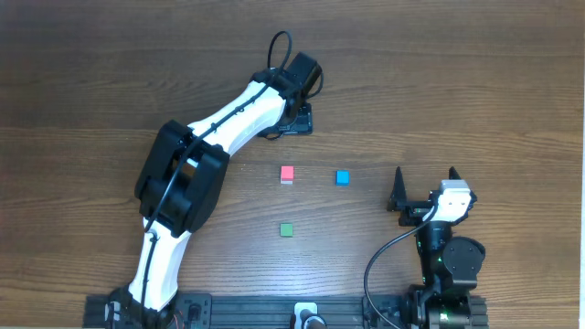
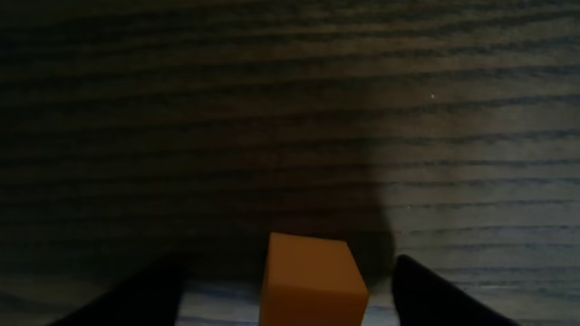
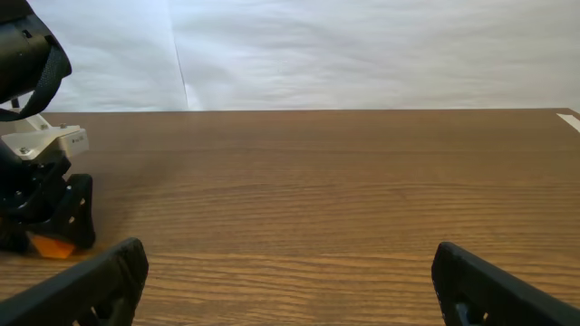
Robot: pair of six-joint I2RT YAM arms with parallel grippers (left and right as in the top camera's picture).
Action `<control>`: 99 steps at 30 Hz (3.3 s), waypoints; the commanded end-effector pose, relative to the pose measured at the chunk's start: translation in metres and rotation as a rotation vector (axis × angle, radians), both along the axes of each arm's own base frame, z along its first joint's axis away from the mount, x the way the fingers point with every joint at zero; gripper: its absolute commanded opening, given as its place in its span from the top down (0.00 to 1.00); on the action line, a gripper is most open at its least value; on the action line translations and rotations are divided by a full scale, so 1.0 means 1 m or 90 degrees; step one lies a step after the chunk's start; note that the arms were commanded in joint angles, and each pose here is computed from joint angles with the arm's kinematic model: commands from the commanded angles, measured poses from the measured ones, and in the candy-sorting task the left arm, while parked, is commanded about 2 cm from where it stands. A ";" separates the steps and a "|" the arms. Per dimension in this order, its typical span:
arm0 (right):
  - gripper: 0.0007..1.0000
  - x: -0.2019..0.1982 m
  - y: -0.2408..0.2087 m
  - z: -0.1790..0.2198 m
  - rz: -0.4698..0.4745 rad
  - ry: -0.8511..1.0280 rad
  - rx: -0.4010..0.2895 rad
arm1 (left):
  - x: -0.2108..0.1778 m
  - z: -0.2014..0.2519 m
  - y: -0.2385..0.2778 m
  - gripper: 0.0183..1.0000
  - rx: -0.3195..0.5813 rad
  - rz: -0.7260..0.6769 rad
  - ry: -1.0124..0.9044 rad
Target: Stack Cubes
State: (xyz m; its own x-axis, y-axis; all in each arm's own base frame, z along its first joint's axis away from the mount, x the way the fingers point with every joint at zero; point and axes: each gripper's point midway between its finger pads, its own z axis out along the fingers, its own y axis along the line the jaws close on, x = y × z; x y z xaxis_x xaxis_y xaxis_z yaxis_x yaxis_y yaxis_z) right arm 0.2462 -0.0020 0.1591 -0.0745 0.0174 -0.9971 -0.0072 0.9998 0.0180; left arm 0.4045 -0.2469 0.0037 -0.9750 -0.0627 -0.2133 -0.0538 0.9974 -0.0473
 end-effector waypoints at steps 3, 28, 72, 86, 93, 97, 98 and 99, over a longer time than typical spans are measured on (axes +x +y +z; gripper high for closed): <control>0.01 0.000 0.000 -0.002 0.004 -0.002 -0.004 | 0.004 -0.001 -0.005 0.45 -0.008 -0.006 -0.001; 0.01 0.000 0.000 -0.002 0.004 -0.002 -0.004 | -0.026 0.081 -0.006 0.87 -0.009 -0.020 -0.033; 0.01 0.000 0.000 -0.002 0.004 -0.002 -0.004 | -0.128 0.066 -0.001 0.87 0.005 0.050 0.008; 0.01 0.000 0.000 -0.002 0.003 -0.002 -0.004 | -0.123 0.056 -0.005 0.87 0.004 0.050 0.007; 0.01 0.000 0.000 -0.002 0.004 -0.002 -0.004 | -0.122 0.055 -0.005 0.86 0.005 0.051 0.004; 0.01 0.000 0.000 -0.002 0.004 -0.002 -0.004 | -0.122 0.054 -0.005 0.86 0.008 0.051 0.004; 0.01 0.000 0.000 -0.002 0.004 -0.002 -0.004 | -0.122 0.053 -0.004 0.86 0.009 0.051 0.005; 0.01 0.000 0.000 -0.002 0.004 -0.002 -0.004 | -0.122 0.053 -0.004 0.86 0.010 0.051 0.005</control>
State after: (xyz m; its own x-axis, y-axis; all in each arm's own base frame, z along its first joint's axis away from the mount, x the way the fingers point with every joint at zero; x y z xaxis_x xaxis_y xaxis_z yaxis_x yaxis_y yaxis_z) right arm 0.2462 -0.0020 0.1591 -0.0745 0.0174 -0.9971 -0.0072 0.9998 0.0180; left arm 0.2830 -0.2534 0.0633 -0.9685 -0.1236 -0.2160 -0.1171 0.9922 -0.0426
